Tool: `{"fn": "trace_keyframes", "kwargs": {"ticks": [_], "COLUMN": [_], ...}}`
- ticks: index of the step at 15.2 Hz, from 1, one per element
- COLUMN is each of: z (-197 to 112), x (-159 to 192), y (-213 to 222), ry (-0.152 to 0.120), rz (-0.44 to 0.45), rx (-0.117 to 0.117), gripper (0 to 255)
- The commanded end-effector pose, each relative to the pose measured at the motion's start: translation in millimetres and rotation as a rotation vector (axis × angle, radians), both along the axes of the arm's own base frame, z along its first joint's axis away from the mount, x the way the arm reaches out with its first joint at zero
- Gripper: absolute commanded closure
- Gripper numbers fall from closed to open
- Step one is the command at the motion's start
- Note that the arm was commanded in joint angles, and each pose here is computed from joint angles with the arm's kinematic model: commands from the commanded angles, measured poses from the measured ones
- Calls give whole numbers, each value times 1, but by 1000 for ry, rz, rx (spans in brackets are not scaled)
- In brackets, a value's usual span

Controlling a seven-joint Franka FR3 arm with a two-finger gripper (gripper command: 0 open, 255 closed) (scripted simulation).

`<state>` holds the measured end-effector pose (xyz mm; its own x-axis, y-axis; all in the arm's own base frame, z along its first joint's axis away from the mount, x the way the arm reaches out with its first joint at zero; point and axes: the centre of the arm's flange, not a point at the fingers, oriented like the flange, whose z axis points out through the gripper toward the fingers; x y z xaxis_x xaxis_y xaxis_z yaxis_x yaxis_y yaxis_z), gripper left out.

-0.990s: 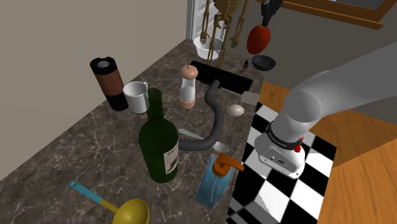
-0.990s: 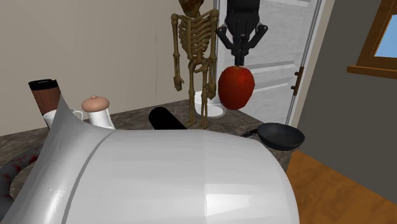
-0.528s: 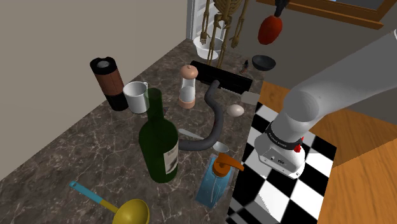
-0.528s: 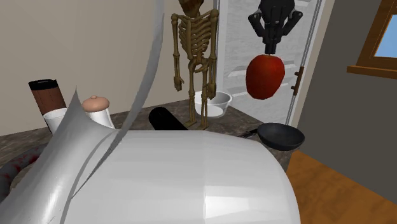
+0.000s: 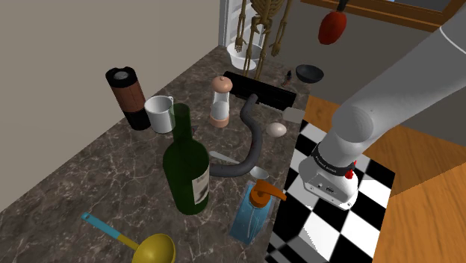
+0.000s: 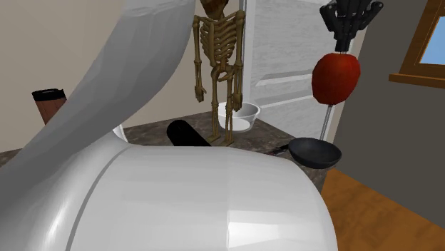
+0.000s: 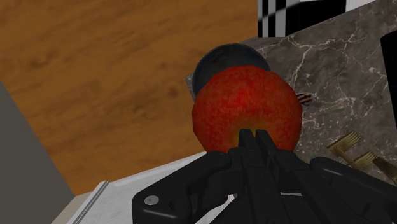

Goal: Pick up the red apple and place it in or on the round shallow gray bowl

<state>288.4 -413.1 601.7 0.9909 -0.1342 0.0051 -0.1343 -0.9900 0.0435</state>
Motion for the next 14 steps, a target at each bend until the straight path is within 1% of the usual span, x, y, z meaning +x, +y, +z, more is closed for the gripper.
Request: {"fn": "trace_keyframes", "kwargs": {"ticks": [1, 14], "z": [-9, -78], "x": [0, 0], "y": [-2, -2], "ry": [0, 0], "rz": [1, 1], "rx": [-1, -1], "gripper": [255, 255]}}
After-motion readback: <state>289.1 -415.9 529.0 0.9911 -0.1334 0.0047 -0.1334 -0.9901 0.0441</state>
